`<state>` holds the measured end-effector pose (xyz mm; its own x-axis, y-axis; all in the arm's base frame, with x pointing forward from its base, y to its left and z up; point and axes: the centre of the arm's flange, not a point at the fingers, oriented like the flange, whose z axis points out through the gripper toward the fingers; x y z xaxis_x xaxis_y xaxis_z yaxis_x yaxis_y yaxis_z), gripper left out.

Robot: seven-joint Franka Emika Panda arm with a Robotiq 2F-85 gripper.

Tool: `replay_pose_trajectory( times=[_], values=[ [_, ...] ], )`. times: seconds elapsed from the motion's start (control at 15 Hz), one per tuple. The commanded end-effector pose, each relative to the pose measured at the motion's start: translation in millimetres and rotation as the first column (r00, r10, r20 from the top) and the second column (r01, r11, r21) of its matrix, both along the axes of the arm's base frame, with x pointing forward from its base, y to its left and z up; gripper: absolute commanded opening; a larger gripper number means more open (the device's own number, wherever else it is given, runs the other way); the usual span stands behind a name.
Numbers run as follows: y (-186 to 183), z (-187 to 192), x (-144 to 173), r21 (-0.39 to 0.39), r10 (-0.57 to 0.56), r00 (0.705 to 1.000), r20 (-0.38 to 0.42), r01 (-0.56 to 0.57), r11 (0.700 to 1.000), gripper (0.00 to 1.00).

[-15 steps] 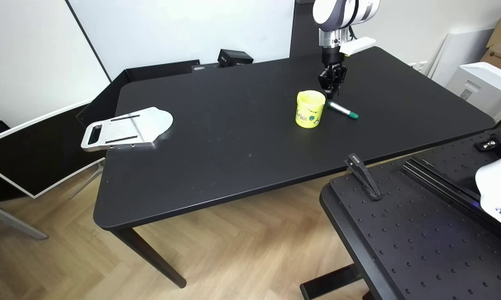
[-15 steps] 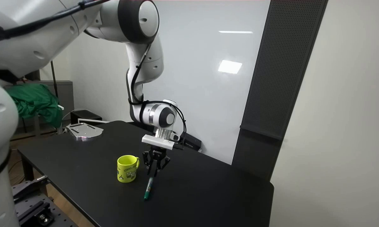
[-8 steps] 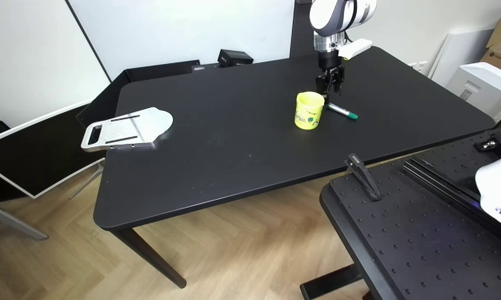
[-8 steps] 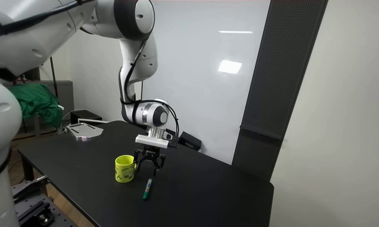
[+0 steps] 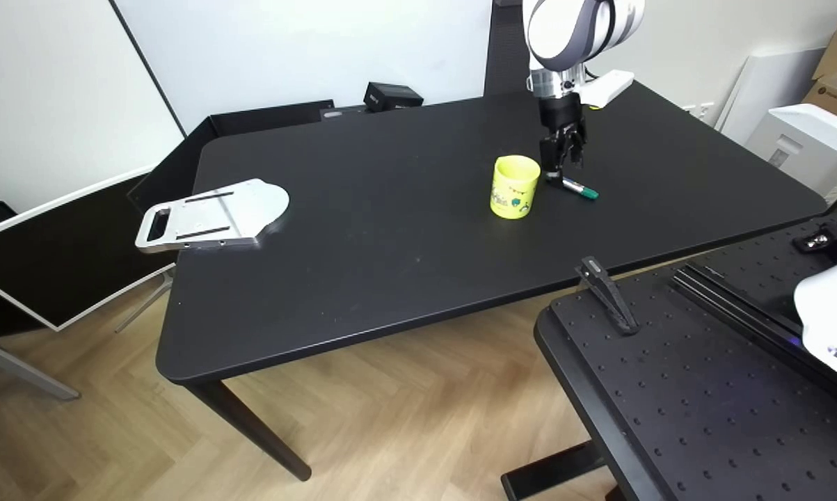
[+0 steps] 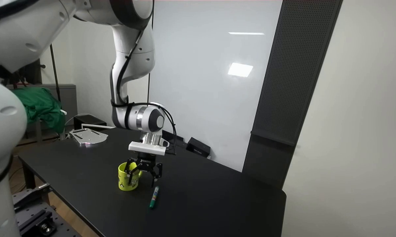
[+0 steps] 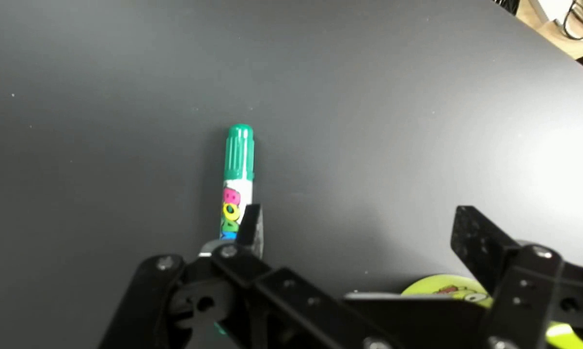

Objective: Remove the marker from the mug, put it on the table, put it back in the mug, and then put it back on the table

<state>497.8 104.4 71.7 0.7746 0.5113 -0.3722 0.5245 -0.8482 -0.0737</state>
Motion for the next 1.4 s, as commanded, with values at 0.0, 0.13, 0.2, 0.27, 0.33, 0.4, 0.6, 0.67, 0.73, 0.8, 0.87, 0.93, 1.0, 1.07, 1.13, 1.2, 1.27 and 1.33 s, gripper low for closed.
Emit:
replay_pose_trajectory(
  times=[0.0, 0.13, 0.2, 0.27, 0.33, 0.4, 0.6, 0.67, 0.73, 0.8, 0.87, 0.93, 1.0, 1.07, 1.13, 1.2, 1.27, 1.33],
  values=[
    [-1, 2, -3, 0.0, 0.001, 1.0, 0.0, -0.001, 1.0, 1.0],
    [-1, 4, -5, 0.0, 0.001, 1.0, 0.002, -0.001, 1.0, 1.0],
    [-1, 5, -6, 0.0, 0.001, 1.0, 0.002, -0.001, 1.0, 1.0],
    [-1, 5, -6, 0.0, 0.001, 1.0, 0.002, -0.001, 1.0, 1.0],
    [-1, 5, -6, 0.0, 0.001, 1.0, 0.002, -0.001, 1.0, 1.0],
    [-1, 5, -6, 0.0, 0.001, 1.0, 0.002, -0.001, 1.0, 1.0],
    [-3, 4, -6, 0.0, -0.001, 1.0, -0.001, 0.001, 1.0, 1.0],
    [-6, 3, -6, -0.012, -0.011, 1.0, 0.008, 0.011, 1.0, 1.0],
    [-9, 3, -6, -0.019, -0.018, 1.0, 0.016, 0.018, 1.0, 1.0],
    [-12, 3, -6, -0.025, -0.024, 0.999, 0.023, 0.024, 0.999, 1.0],
    [-16, 3, -6, -0.032, -0.028, 0.999, 0.03, 0.029, 0.999, 1.0],
    [-19, 2, -5, -0.036, -0.03, 0.999, 0.035, 0.031, 0.999, 1.0],
    [-22, 2, -5, -0.041, -0.031, 0.999, 0.041, 0.033, 0.999, 1.0],
    [-25, 1, -5, -0.045, -0.035, 0.998, 0.048, 0.037, 0.998, 1.0],
    [-29, 0, -5, -0.045, -0.031, 0.998, 0.057, 0.034, 0.998, 1.0],
    [-32, -1, -5, -0.044, -0.027, 0.998, 0.063, 0.03, 0.999, 1.0],
    [-36, -4, -6, -0.044, -0.03, 0.997, 0.065, 0.033, 0.998, 1.0],
    [-39, -6, -8, -0.041, -0.037, 0.997, 0.065, 0.04, 0.998, 1.0]
  ],
)
